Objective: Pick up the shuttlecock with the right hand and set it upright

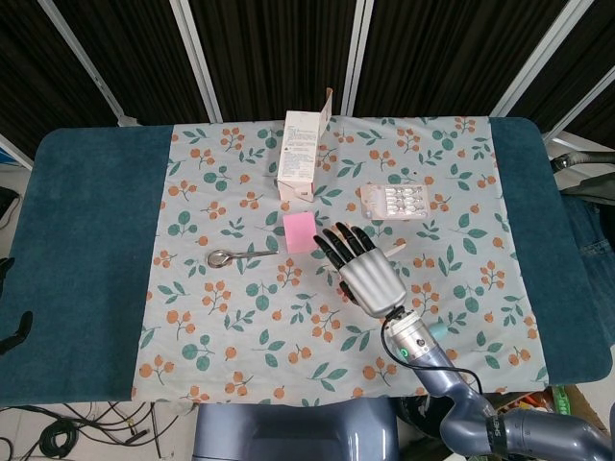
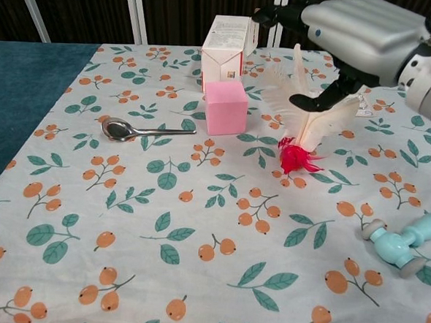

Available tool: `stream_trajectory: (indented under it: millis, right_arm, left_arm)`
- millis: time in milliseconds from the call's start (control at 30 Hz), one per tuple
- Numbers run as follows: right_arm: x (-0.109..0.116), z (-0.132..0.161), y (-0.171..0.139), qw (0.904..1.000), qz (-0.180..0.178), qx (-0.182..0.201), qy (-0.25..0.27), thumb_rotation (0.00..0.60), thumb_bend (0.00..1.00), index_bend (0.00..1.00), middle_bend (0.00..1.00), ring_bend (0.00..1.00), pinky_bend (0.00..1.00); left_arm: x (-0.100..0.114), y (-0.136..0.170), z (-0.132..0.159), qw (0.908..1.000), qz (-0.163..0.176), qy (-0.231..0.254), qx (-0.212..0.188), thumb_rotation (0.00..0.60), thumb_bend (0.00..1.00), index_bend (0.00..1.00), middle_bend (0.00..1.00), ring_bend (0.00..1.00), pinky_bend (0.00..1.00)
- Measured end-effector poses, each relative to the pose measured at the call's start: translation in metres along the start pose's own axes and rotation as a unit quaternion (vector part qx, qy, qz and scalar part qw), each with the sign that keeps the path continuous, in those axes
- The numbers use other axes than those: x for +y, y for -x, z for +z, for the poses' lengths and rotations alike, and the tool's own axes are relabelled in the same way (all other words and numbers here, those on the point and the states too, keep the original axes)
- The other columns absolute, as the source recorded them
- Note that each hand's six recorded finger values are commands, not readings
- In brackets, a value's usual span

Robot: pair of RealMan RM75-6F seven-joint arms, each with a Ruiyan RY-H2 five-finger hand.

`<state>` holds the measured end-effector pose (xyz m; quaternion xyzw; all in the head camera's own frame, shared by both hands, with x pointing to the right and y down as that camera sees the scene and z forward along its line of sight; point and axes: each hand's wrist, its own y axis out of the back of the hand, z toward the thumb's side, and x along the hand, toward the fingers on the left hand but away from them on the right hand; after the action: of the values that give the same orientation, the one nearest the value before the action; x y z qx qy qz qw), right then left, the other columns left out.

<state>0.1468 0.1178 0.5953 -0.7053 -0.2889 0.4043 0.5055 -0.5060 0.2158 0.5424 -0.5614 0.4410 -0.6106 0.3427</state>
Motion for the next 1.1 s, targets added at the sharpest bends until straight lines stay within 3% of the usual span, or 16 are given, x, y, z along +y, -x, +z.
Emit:
stream_trajectory:
  millis: [267,567,867,1100]
  right_arm:
    - [0.039,-0.029,-0.015,0.9981,-0.039,-0.042,0.024,0.600,0.24,0.00,0.07,0.04,0.14]
    - [0.066,-0.093,-0.054,0.9925,-0.029,-0.116,0.026,0.600,0.24,0.00,0.07,0.04,0.14]
    - [0.059,-0.151,-0.108,0.9836,0.008,-0.180,-0.008,0.600,0.24,0.00,0.07,0.04,0.14]
    - [0.050,-0.174,-0.149,0.9753,-0.010,-0.221,-0.002,0.600,0.24,0.00,0.07,0.04,0.14]
  left_arm:
    - [0.000,0.000,0.001,1.0000,0.000,0.000,-0.001,0.600,0.39,0.06,0.08,0.00,0.00]
    - [0.000,0.001,0.002,1.0000,0.001,-0.002,-0.001,0.600,0.39,0.06,0.08,0.00,0.00]
    - [0.000,0.000,0.002,1.0000,0.002,-0.002,-0.001,0.600,0.39,0.06,0.08,0.00,0.00]
    - [0.000,0.001,0.003,1.0000,0.004,-0.004,-0.002,0.600,0.39,0.06,0.08,0.00,0.00]
